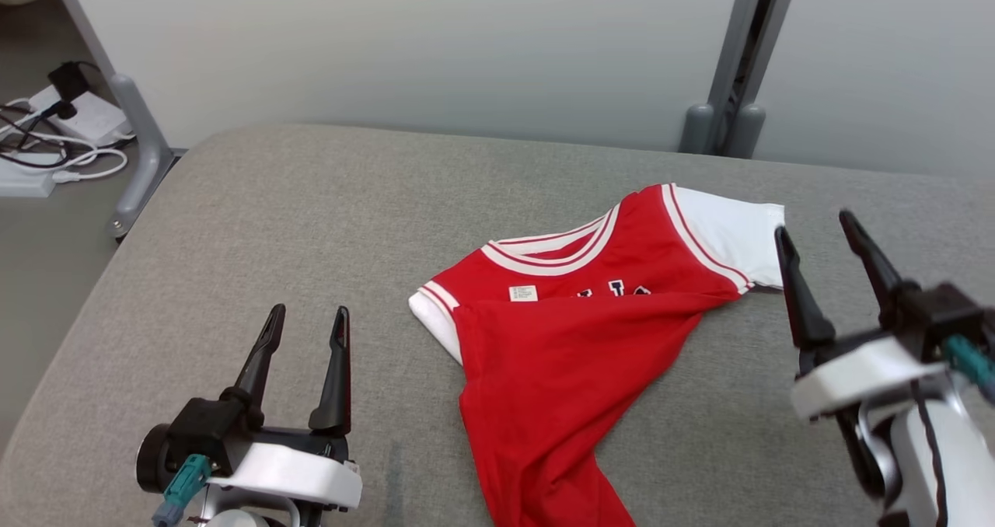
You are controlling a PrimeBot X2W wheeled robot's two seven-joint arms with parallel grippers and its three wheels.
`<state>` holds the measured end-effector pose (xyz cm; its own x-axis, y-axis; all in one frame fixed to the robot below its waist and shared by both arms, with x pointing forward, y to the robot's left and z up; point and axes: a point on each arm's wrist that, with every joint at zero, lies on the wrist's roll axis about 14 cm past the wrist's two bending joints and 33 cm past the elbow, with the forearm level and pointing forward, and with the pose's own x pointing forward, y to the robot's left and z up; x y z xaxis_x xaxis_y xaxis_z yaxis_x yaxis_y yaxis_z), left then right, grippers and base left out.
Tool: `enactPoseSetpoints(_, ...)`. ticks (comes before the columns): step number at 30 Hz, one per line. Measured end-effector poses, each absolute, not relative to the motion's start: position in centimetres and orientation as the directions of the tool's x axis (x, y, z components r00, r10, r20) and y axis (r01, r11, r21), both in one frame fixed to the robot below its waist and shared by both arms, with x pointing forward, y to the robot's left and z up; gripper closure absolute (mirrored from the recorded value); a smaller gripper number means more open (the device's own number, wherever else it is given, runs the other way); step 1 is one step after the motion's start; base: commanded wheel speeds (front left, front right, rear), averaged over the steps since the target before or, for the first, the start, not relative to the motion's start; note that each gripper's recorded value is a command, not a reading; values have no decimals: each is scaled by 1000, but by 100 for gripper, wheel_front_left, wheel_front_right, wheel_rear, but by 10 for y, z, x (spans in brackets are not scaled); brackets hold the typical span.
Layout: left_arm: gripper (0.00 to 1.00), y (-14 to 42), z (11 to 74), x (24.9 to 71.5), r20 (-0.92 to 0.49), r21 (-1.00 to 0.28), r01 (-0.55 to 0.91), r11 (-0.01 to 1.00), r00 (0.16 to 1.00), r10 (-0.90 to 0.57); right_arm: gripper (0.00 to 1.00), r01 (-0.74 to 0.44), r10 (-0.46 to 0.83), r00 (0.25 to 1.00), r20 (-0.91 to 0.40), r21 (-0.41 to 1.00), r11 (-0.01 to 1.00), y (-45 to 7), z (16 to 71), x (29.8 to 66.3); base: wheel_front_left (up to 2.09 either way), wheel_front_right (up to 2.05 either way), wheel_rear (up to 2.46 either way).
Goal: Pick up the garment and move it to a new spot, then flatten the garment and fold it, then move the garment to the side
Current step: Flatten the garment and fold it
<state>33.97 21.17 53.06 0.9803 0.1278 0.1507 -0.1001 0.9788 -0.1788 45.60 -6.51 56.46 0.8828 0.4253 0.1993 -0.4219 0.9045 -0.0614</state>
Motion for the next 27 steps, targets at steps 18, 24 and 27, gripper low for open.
enactPoseSetpoints(18, 0, 195, 517, 332, 115, -169, -61, 984, 990, 81, 0, -308, 305, 935, 181, -8, 951, -97, 540, 396, 0, 0, 0)
enactPoseSetpoints(24, 0, 190, 517, 331, 114, -162, -46, 986, 991, 65, 0, -311, 308, 936, 172, -8, 950, -95, 537, 393, 0, 0, 0)
enactPoseSetpoints(27, 0, 189, 516, 330, 113, -162, -42, 986, 992, 61, 0, -313, 308, 936, 172, 3, 950, -95, 537, 393, 0, 0, 0)
